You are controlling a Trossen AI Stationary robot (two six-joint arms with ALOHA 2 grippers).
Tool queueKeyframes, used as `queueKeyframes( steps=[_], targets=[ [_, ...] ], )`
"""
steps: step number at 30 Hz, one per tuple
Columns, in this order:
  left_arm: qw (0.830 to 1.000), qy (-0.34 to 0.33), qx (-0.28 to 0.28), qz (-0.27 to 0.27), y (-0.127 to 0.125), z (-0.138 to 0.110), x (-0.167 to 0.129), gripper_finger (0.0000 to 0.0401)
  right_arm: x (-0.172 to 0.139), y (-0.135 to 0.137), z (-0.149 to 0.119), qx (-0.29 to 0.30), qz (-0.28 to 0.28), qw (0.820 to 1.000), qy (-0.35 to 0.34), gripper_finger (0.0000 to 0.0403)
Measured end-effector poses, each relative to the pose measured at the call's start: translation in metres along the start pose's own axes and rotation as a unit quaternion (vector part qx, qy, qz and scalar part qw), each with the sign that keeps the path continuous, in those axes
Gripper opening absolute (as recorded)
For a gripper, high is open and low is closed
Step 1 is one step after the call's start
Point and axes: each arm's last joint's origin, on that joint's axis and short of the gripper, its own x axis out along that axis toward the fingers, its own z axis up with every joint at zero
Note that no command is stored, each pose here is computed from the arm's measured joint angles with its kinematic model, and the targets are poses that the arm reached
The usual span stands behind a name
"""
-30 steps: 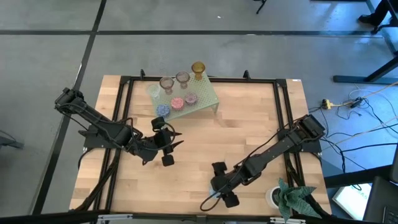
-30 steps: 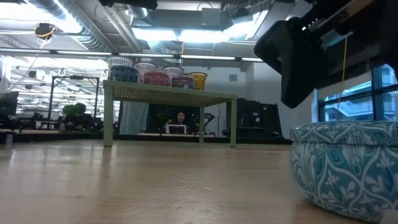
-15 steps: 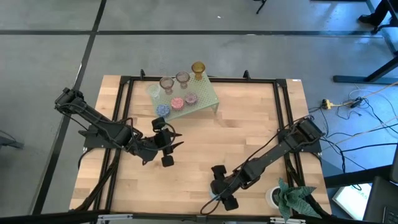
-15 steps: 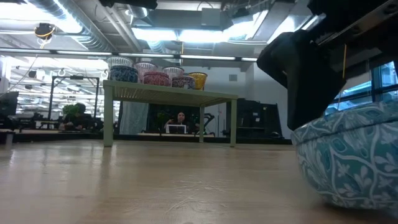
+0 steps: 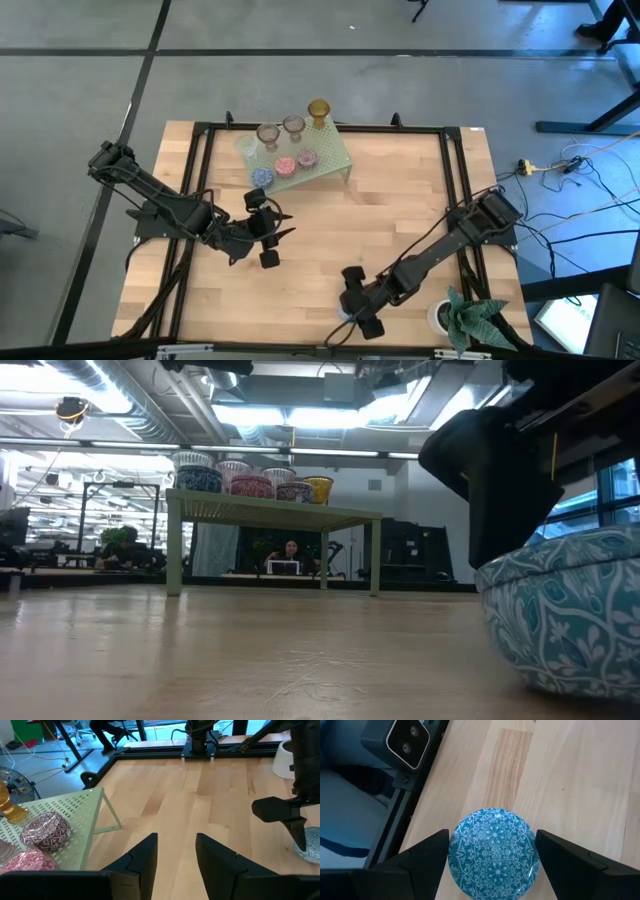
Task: Pick & Place candle stick holders
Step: Put the light blue scented candle on the shelf aligned with the other scented candles
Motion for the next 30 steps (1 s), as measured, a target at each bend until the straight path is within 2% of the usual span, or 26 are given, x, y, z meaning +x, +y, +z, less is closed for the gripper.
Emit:
queueKeyframes(
  steps=[5, 15, 22, 30],
  targets=[
    [1.000, 0.000, 0.000, 0.000, 0.000, 0.000, 0.000, 0.0130, 0.001, 0.003, -0.003, 0.001, -0.018, 1.000, -0.009, 0.0299],
    [1.000, 0.000, 0.000, 0.000, 0.000, 0.000, 0.000, 0.0130, 0.001, 0.002, -0.003, -0.007, -0.017, 1.000, -0.007, 0.0299],
    [1.000, 0.000, 0.000, 0.000, 0.000, 0.000, 0.000, 0.0130, 0.002, -0.007, -0.005, -0.040, -0.116, 0.992, -0.015, 0.0299],
    [1.000, 0.000, 0.000, 0.000, 0.000, 0.000, 0.000, 0.0130, 0.002, -0.028, 0.000, -0.040, -0.146, 0.989, -0.007, 0.0299]
  ],
)
